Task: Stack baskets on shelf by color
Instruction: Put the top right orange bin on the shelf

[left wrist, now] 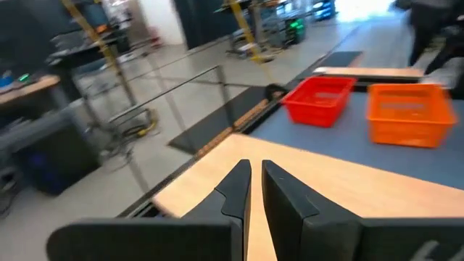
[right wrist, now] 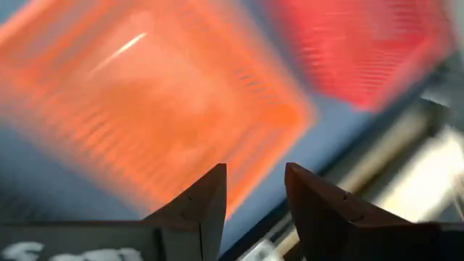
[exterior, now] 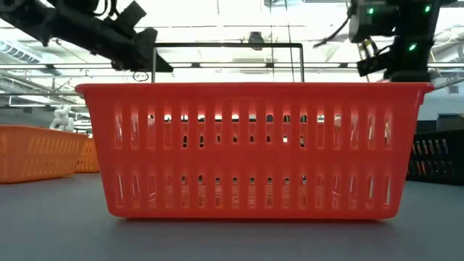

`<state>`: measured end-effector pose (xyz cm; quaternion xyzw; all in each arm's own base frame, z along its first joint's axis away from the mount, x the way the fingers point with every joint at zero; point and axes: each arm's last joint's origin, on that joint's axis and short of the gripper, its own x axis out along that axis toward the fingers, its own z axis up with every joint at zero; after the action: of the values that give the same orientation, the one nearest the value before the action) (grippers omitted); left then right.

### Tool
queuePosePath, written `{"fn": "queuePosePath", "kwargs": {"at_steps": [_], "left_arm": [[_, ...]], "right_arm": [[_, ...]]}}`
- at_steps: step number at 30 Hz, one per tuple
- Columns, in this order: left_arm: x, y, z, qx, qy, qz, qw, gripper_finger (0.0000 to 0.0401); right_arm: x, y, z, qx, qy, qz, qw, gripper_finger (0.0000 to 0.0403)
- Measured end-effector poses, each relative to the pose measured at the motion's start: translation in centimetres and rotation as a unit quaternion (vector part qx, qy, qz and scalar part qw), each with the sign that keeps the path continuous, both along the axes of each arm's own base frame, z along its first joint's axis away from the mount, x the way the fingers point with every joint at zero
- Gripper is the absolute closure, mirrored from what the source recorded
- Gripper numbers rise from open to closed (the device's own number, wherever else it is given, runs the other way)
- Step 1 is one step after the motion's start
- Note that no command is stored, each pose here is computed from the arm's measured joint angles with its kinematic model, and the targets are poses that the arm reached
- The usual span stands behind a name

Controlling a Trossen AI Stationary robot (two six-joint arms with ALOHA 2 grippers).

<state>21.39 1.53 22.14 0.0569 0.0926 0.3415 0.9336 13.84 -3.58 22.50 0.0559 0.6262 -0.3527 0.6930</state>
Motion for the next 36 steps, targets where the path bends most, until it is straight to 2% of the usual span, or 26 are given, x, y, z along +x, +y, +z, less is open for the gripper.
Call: {"fn": "queuePosePath", "kwargs": {"at_steps": [1,3,9,17,23,30,36], "left_arm": [[0.0,0.4,0.0,-0.006,-0.005,0.011,1.000,0.0364],[-0.1,1.1,-0.1,-0.019,-0.013,0.028,0.999,0.0364],[-0.3,2.0,-0.1,-0.023,-0.014,0.050,0.998,0.0364],[-0.3,2.1,-0.1,-0.023,-0.016,0.051,0.998,0.0364],[-0.2,2.1,0.1,-0.014,-0.019,0.049,0.999,0.0364],[-0.2,2.1,0.2,-0.008,-0.022,0.049,0.999,0.0364],[-0.2,2.1,0.3,-0.009,-0.029,0.049,0.998,0.0364]], "right_arm": [[-0.1,-0.3,-0.1,-0.028,-0.008,-0.037,0.999,0.0266],[-0.4,-0.7,-0.4,-0.046,-0.015,-0.086,0.995,0.0266],[-1.2,-1.6,-1.6,0.014,-0.022,-0.165,0.986,0.0266],[-2.2,-2.0,-3.8,0.048,-0.019,-0.235,0.971,0.0266],[-2.2,-2.3,-3.9,0.055,-0.029,-0.245,0.967,0.0266],[-1.2,-2.8,-2.1,0.052,-0.054,-0.191,0.979,0.0266],[-0.8,-2.8,-1.3,0.073,-0.073,-0.188,0.977,0.0266]]}}
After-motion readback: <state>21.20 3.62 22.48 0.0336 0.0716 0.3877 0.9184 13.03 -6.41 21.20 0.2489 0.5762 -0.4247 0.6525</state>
